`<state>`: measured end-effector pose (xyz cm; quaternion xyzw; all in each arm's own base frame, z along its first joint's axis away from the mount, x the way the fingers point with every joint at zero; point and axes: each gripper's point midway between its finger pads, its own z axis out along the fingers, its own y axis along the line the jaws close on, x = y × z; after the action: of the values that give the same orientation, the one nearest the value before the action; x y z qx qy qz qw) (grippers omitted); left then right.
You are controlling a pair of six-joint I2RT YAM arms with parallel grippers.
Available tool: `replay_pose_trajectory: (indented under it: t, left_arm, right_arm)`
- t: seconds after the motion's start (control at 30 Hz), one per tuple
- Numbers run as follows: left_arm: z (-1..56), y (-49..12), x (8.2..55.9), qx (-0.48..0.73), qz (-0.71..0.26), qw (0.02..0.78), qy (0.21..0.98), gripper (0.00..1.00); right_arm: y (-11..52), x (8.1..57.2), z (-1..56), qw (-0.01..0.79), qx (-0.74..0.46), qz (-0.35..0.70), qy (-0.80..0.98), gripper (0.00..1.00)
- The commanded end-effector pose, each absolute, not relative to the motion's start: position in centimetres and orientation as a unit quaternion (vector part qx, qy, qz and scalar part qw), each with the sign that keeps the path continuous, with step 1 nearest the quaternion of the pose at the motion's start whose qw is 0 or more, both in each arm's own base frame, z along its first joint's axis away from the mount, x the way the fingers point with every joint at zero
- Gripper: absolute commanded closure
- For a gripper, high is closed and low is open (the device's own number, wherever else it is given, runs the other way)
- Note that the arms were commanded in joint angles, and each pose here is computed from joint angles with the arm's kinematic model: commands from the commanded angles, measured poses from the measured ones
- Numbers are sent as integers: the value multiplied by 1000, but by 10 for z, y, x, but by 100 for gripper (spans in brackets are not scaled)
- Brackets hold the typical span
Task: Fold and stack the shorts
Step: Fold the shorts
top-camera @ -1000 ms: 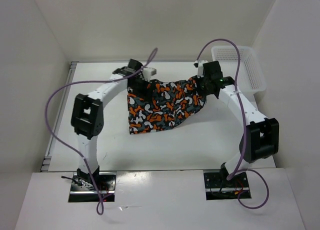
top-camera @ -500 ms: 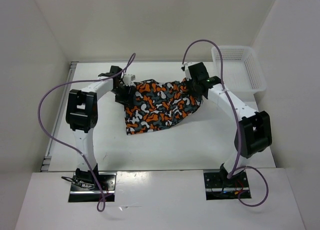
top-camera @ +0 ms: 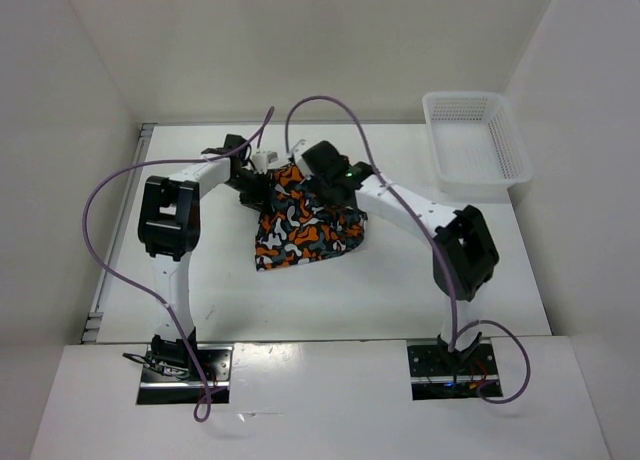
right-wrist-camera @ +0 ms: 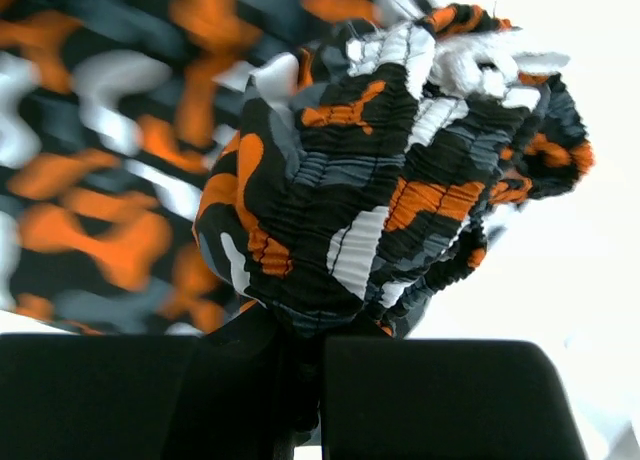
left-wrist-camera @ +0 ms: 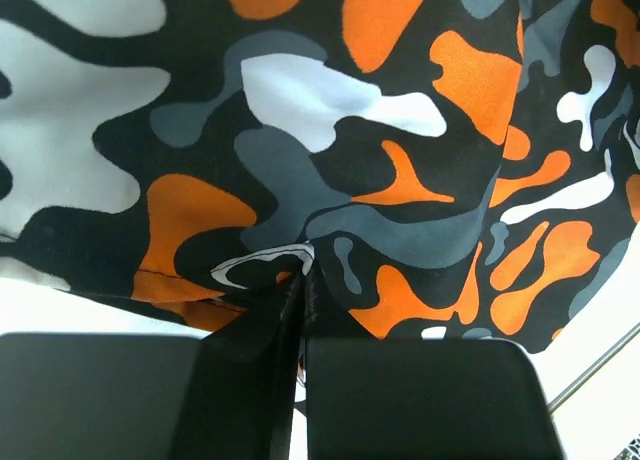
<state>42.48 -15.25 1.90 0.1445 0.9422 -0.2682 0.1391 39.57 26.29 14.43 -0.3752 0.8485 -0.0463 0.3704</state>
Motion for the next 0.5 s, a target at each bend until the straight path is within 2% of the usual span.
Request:
replay_pose_trajectory:
  t: [0.0, 0.07, 0.27, 0.33, 0.37, 0.4, 0.43, 0.47]
  left_arm:
    - [3, -158, 417, 150, -264, 114, 946, 95]
    - [4, -155, 419, 151, -253, 122, 948, 95]
    - [4, -129, 425, 128, -232, 133, 955, 95]
    - [3, -116, 429, 115, -223, 137, 958, 95]
    - [-1, -116, 428, 114, -223, 132, 959, 95]
    - [-1, -110, 429, 108, -222, 134, 960, 95]
    - [-1, -110, 429, 108, -222, 134, 960, 95]
    - [-5, -109, 429, 106, -217, 129, 962, 95]
  right_arm:
    - [320, 409, 165, 419, -394, -25, 818, 100]
    - [344, 399, 145, 398, -420, -27, 815, 100]
    - [390, 369, 131, 374, -470, -7, 800, 95]
    - [411, 353, 141, 379, -487, 26, 786, 77]
    - [424, 341, 150, 379, -500, 44, 778, 73]
    - [434, 330, 158, 377, -504, 74, 774, 64]
    - [438, 329, 162, 378, -501, 86, 774, 54]
    - [443, 326, 168, 378, -505, 101, 770, 38]
